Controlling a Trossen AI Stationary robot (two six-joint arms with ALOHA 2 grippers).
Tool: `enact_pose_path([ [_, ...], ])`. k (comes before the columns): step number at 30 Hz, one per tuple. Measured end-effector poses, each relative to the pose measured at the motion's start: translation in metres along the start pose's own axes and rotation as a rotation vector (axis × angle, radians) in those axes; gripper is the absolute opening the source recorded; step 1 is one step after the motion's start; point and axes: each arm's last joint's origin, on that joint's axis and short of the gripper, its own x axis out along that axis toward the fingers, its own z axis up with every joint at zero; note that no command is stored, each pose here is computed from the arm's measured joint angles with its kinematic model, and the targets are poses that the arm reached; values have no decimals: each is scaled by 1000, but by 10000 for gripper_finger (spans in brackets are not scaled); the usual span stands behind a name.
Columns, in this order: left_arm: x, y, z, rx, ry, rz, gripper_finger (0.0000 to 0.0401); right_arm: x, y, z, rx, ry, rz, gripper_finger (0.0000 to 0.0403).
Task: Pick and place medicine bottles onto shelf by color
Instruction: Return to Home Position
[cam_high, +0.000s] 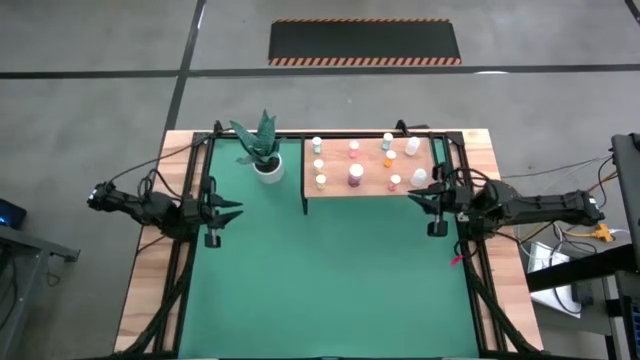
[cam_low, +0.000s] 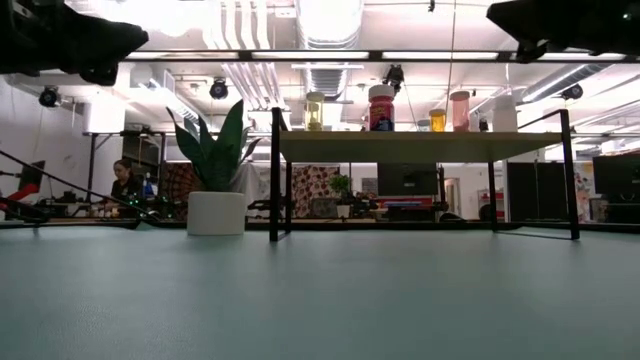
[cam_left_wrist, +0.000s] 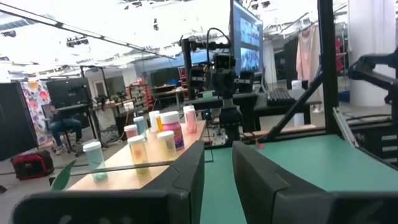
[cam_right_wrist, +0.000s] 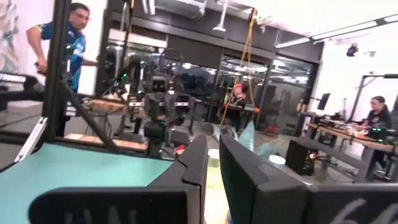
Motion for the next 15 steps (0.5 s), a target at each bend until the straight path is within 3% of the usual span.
enact_pose_path([
  [15,1,-1,-2,7,9,-1,65,-29,-1,-7,34,20,-3,31],
])
